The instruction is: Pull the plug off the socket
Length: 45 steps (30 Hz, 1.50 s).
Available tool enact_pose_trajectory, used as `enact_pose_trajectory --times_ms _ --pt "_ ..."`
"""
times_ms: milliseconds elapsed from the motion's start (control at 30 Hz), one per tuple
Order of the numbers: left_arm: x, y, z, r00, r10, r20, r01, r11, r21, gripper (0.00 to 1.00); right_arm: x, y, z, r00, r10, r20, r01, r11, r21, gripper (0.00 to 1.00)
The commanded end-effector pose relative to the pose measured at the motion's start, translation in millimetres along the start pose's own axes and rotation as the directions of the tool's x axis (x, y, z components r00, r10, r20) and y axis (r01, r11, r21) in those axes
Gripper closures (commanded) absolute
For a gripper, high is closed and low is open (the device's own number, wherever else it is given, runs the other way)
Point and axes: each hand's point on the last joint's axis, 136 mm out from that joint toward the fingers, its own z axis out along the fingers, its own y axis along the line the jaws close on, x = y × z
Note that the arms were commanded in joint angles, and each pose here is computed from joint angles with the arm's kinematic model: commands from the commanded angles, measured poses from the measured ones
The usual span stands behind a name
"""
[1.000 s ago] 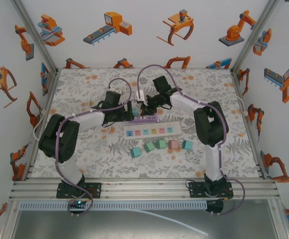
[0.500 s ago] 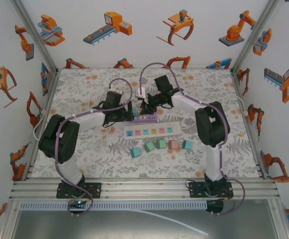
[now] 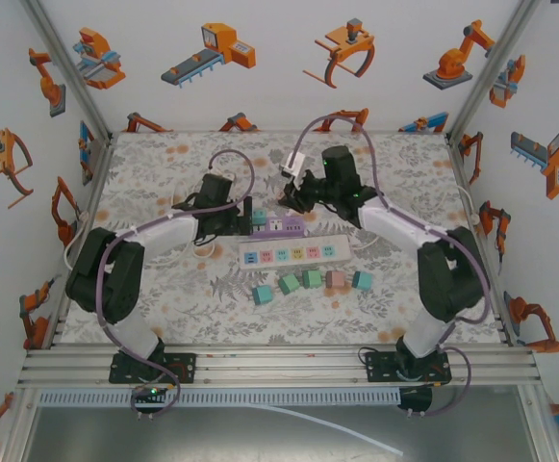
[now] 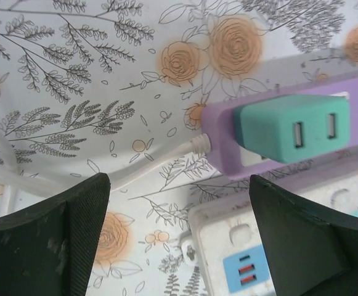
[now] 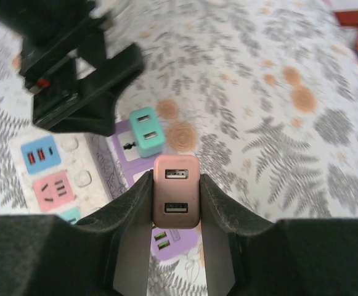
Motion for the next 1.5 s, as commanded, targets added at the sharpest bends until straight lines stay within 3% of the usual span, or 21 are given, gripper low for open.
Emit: enact_pose_trajectory --times_ms 0,167,367,600,733,867,967,1167,1333,1467 --pt "-35 -16 -40 0.994 0.026 0.106 -0.033 0.997 0.071 0.13 -36 -35 -39 0.965 0.215 0.151 -0.248 0.935 0.252 0.90" --pt "-47 -42 -95 0.974 0.039 0.224 -0.091 0.970 0.228 0.09 -38 -31 -95 0.857 0.435 0.277 -0.511 0.789 0.342 0.91" --pt "-39 -69 -161 0.932 0.052 0.358 -0.202 0.895 0.398 0.07 -18 -11 -155 0.716 0.577 0.394 -0.698 0.608 0.378 0.90" --pt "-13 -98 -214 0.893 0.135 0.429 -0.344 0.819 0.459 0.06 28 24 -210 0.476 0.694 0.541 -0.879 0.357 0.316 0.90" --pt "16 -127 -230 0.865 0.228 0.447 -0.453 0.739 0.499 0.03 68 47 -218 0.331 0.779 0.533 -0.936 0.198 0.291 0.90" --pt "43 -148 -237 0.828 0.320 0.460 -0.542 0.666 0.512 0.03 113 67 -218 0.259 0.839 0.479 -0.930 0.083 0.357 0.89" --pt "62 -160 -239 0.780 0.410 0.472 -0.620 0.606 0.498 0.03 142 80 -215 0.208 0.874 0.440 -0.913 0.013 0.407 0.89" --pt "84 -180 -241 0.687 0.521 0.507 -0.727 0.493 0.478 0.03 178 96 -195 0.041 0.900 0.433 -0.927 -0.127 0.353 0.88" --pt "90 -187 -238 0.635 0.556 0.537 -0.772 0.442 0.456 0.03 199 103 -190 -0.007 0.892 0.452 -0.914 -0.189 0.360 0.87" --pt "91 -187 -232 0.619 0.578 0.531 -0.785 0.435 0.442 0.03 210 109 -187 -0.065 0.874 0.482 -0.905 -0.255 0.341 0.87"
